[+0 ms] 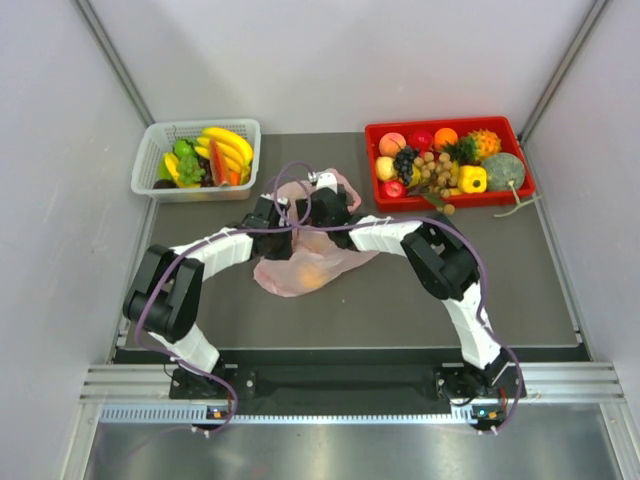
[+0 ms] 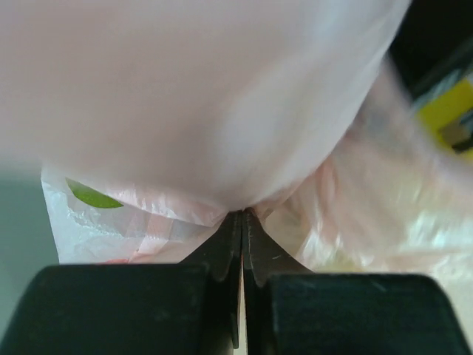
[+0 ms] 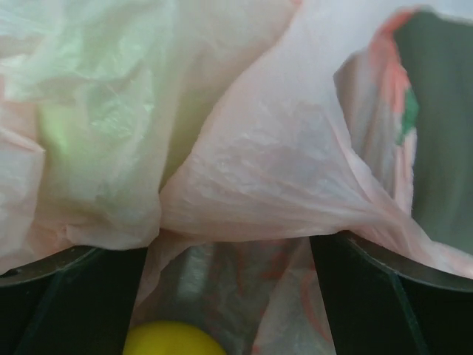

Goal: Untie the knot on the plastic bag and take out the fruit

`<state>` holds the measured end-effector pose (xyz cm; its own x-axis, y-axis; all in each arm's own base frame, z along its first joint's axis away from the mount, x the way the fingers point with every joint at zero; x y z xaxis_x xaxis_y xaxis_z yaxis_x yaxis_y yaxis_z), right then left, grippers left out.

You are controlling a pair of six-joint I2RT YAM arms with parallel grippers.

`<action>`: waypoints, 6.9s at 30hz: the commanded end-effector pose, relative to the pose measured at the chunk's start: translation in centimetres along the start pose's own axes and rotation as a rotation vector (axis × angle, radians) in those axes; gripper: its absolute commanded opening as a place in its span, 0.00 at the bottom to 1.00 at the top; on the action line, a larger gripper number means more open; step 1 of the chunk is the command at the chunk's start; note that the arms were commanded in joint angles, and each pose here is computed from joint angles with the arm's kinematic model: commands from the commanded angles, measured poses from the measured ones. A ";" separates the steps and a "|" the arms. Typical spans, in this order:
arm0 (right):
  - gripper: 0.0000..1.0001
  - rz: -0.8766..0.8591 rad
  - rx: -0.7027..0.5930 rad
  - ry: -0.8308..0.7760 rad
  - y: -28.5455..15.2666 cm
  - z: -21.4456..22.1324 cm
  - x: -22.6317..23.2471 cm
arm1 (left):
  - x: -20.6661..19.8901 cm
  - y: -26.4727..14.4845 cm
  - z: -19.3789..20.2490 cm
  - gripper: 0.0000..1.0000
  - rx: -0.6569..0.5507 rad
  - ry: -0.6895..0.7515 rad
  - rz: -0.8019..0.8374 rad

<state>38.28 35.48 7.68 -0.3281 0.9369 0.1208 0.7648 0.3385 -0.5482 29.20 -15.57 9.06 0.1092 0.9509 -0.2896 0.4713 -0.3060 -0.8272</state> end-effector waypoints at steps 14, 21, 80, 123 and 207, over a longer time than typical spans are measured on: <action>0.66 0.097 0.066 0.052 -12.4 2.4 -6.9 | 0.5 -0.8 -0.6 0.00 -0.048 0.015 -0.069; 0.66 0.032 0.246 0.009 -17.7 6.7 -8.3 | -0.4 -0.6 -1.9 0.00 -0.044 0.052 -0.016; 0.00 -0.965 0.322 0.069 -32.7 14.6 4.5 | -3.7 -2.0 3.2 0.00 0.013 0.227 -0.046; 0.57 -0.459 0.045 -0.074 -25.0 11.0 1.5 | -3.3 2.9 0.6 0.00 0.055 0.219 -0.127; 0.27 0.580 -0.227 0.051 -3.0 -22.2 -29.8 | -5.3 -1.6 1.1 0.00 0.012 0.181 0.104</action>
<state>57.29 10.54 23.27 0.1552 0.9851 -0.0746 0.9163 -0.1717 -0.3618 26.66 -19.95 9.74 0.2986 0.9198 -0.2544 0.4055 -0.3636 -0.8387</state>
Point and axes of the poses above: each gripper's point midway between its finger pads, its own y axis out along the fingers, its own x axis along the line the jaws close on, z = x × y, the point moved 7 cm from there along -y, back along the fingers, and after that the axes turned 1 degree about y, right-handed, at the moved point
